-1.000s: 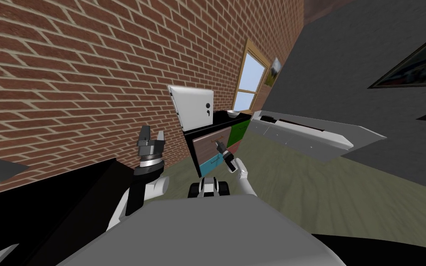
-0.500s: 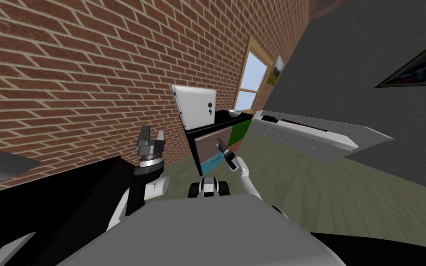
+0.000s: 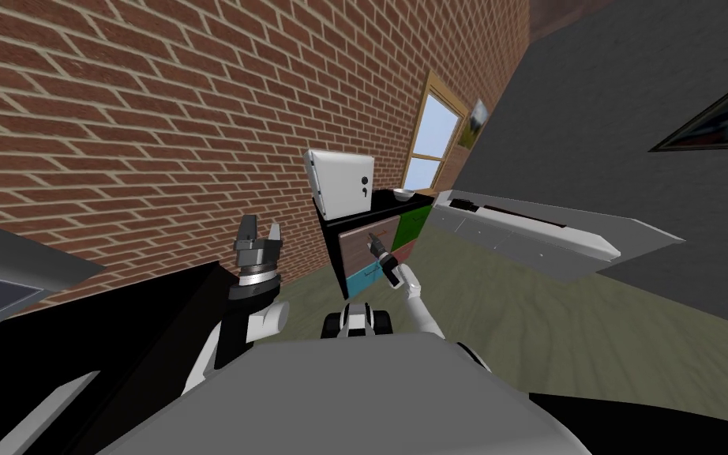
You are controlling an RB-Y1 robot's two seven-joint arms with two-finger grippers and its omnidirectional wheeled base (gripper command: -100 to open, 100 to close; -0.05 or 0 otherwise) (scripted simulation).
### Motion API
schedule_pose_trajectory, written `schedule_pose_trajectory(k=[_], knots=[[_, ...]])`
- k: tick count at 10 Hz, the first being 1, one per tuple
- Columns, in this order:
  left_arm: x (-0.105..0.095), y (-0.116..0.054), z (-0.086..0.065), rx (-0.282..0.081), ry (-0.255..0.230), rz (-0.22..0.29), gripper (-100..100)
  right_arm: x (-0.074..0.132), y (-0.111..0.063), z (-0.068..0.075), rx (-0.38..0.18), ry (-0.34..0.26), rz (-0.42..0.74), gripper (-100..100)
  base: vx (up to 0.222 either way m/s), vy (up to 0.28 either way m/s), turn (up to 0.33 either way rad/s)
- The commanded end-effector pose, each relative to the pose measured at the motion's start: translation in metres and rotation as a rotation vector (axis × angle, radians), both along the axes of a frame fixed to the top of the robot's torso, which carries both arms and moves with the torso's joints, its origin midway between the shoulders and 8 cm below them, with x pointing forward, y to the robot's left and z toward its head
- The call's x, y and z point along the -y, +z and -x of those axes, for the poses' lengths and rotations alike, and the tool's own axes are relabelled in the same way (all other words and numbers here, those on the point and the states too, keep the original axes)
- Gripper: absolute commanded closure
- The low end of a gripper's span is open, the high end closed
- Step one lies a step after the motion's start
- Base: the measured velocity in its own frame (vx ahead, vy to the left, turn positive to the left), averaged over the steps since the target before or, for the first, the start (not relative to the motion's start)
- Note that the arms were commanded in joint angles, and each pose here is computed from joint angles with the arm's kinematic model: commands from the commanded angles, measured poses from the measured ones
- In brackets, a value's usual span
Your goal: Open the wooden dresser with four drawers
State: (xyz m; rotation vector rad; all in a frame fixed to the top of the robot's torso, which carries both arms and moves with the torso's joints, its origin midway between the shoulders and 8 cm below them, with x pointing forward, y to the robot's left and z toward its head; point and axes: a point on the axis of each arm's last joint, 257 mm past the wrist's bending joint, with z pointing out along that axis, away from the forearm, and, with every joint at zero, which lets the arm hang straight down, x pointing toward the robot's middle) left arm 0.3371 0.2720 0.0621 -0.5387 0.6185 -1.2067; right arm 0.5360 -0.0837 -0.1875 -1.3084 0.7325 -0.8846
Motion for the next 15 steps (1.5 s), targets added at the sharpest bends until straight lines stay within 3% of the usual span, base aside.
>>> schedule_pose_trajectory(k=[1,6,12,13,15], knots=[[0.0,0.0,0.0,0.0,0.0,0.0,0,0.0,0.001,-0.001,-0.002,-0.003,-0.002,100,0.0,0.0,0.0],[0.0,0.0,0.0,0.0,0.0,0.0,0,0.002,0.008,-0.003,0.004,0.01,-0.002,100,-0.161,-0.072,-0.022],[0.0,0.0,0.0,0.0,0.0,0.0,0,0.001,0.002,0.001,-0.006,0.02,0.001,100,-0.13,-0.07,-0.022],[0.0,0.0,0.0,0.0,0.0,0.0,0,0.006,0.008,-0.01,-0.016,0.013,0.003,-100,-0.052,-0.007,0.067],[0.0,0.0,0.0,0.0,0.0,0.0,0,0.012,0.018,-0.022,-0.018,0.004,0.003,-100,-0.076,-0.001,0.066]])
